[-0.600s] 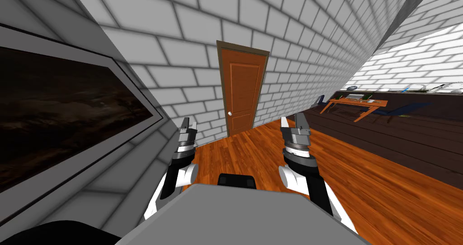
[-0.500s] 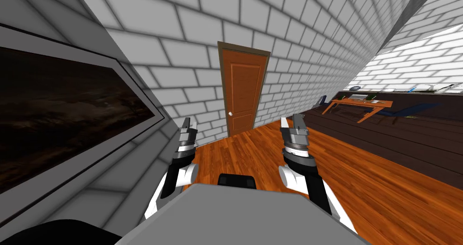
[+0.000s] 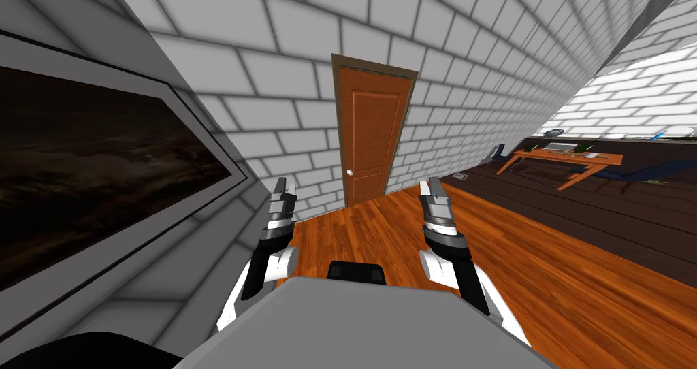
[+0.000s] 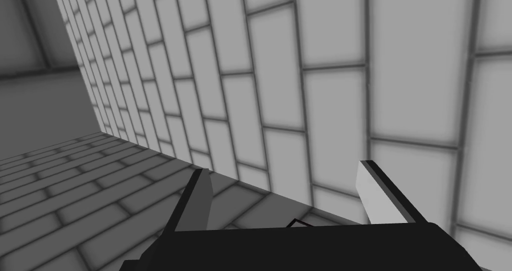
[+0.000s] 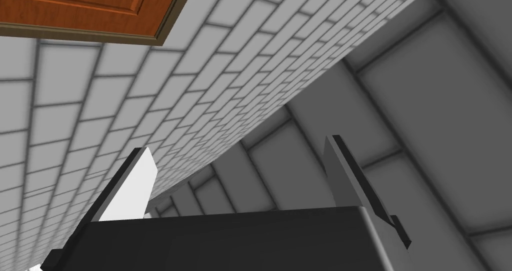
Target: Pull the door open
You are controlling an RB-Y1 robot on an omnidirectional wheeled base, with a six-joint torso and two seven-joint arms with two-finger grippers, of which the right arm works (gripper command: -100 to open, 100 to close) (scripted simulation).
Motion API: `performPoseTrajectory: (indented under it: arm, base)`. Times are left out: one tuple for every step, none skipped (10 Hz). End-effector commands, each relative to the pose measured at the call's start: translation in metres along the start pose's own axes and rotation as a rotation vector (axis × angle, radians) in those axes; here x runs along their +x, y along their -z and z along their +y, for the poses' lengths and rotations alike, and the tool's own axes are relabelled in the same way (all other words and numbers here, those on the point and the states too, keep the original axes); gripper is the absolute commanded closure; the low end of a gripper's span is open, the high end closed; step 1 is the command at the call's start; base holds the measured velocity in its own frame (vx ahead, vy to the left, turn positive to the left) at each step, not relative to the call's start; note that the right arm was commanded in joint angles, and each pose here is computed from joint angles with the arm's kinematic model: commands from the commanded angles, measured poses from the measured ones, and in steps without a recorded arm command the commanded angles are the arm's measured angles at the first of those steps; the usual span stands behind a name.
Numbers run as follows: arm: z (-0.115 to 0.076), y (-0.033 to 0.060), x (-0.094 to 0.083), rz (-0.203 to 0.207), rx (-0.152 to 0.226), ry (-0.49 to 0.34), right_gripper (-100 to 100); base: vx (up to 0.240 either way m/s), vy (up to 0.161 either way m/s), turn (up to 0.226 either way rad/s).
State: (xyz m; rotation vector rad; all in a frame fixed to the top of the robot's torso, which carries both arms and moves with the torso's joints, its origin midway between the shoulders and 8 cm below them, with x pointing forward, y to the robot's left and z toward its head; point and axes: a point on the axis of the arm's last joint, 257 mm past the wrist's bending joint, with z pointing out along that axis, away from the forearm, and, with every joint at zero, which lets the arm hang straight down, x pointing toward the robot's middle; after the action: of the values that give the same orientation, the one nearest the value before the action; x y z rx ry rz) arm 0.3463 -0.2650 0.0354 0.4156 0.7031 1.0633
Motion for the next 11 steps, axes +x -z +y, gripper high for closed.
performPoseTrajectory:
  arm:
    - [-0.015,0.0043,0.005,0.02,0.019,0.055,-100]
    - [-0.021,0.0066,0.007,0.028,0.028,0.079,-100]
    - [-0.028,0.0091,0.008,0.037,0.037,0.103,-100]
    - [-0.035,0.0116,0.01,0.046,0.046,0.126,-100]
    - [-0.041,0.0142,0.011,0.055,0.054,0.15,-100]
    - [-0.049,0.0173,0.012,0.065,0.065,0.177,-100]
    - [-0.057,0.0206,0.014,0.075,0.075,0.204,-100]
    - [-0.064,0.0239,0.015,0.085,0.085,0.23,-100]
    - [-0.072,0.0273,0.016,0.096,0.094,0.257,-100]
    - [-0.08,0.031,0.017,0.107,0.105,0.284,-100]
    - [-0.088,0.0351,0.018,0.118,0.115,0.312,-100]
  base:
    - [0.092,0.019,0.092]
    - [0.108,0.025,0.078]
    - [0.102,0.039,0.055]
    - [0.082,0.047,0.058]
    - [0.087,0.031,0.064]
    - [0.098,0.018,0.062]
    - [0.107,0.027,0.077]
    - [0.096,0.029,0.079]
    - [0.08,0.015,0.067]
    - [0.087,0.028,0.08]
    - [0.102,0.034,0.076]
